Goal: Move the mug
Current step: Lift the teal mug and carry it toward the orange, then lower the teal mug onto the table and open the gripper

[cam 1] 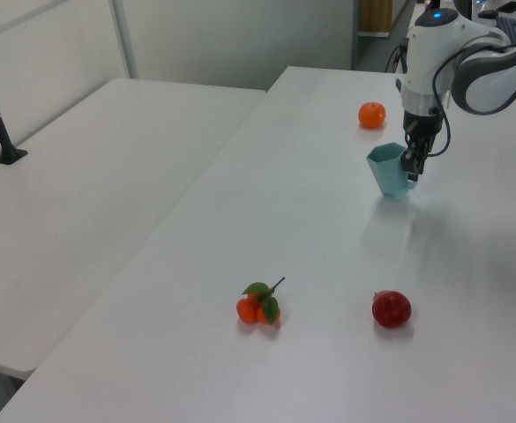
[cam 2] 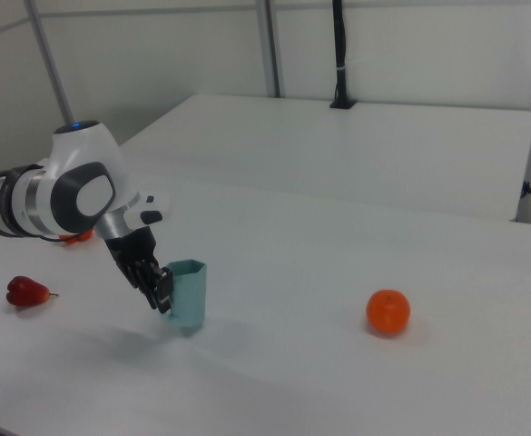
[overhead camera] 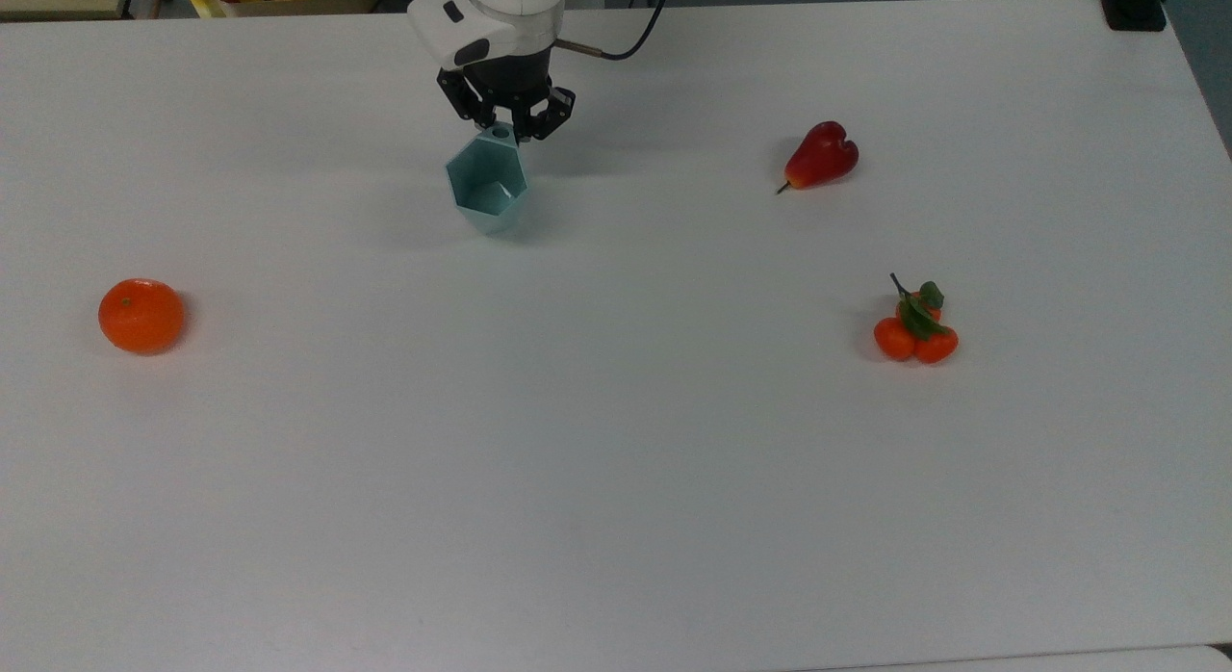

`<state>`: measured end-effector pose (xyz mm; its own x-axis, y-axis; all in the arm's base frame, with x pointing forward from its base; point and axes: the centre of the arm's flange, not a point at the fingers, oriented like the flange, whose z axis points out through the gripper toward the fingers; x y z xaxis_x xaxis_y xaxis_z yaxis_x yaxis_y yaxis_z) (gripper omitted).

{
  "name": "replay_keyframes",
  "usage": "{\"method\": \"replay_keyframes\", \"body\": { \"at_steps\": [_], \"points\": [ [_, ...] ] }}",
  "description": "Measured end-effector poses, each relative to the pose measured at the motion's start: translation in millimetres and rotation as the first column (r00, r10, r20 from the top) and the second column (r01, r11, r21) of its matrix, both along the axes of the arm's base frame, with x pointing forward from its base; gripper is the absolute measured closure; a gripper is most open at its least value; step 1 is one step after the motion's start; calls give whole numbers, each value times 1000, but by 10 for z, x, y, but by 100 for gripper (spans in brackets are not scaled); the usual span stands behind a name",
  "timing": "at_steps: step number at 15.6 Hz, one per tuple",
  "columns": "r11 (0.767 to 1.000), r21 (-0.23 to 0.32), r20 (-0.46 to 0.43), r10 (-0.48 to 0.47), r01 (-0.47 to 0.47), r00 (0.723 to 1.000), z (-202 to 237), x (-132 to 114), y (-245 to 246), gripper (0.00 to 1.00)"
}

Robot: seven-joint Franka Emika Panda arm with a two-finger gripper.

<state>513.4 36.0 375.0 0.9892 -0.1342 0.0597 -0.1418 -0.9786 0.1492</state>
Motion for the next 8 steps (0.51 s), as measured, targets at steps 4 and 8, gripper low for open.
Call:
{"method": "replay_keyframes", "body": {
  "at_steps": [4, 8],
  "points": [
    [1000, -8, -17, 2, -2, 1000, -38, -30, -8, 64],
    [1000, -28, -66, 5, -7, 998, -45, -77, -32, 26]
  ]
}}
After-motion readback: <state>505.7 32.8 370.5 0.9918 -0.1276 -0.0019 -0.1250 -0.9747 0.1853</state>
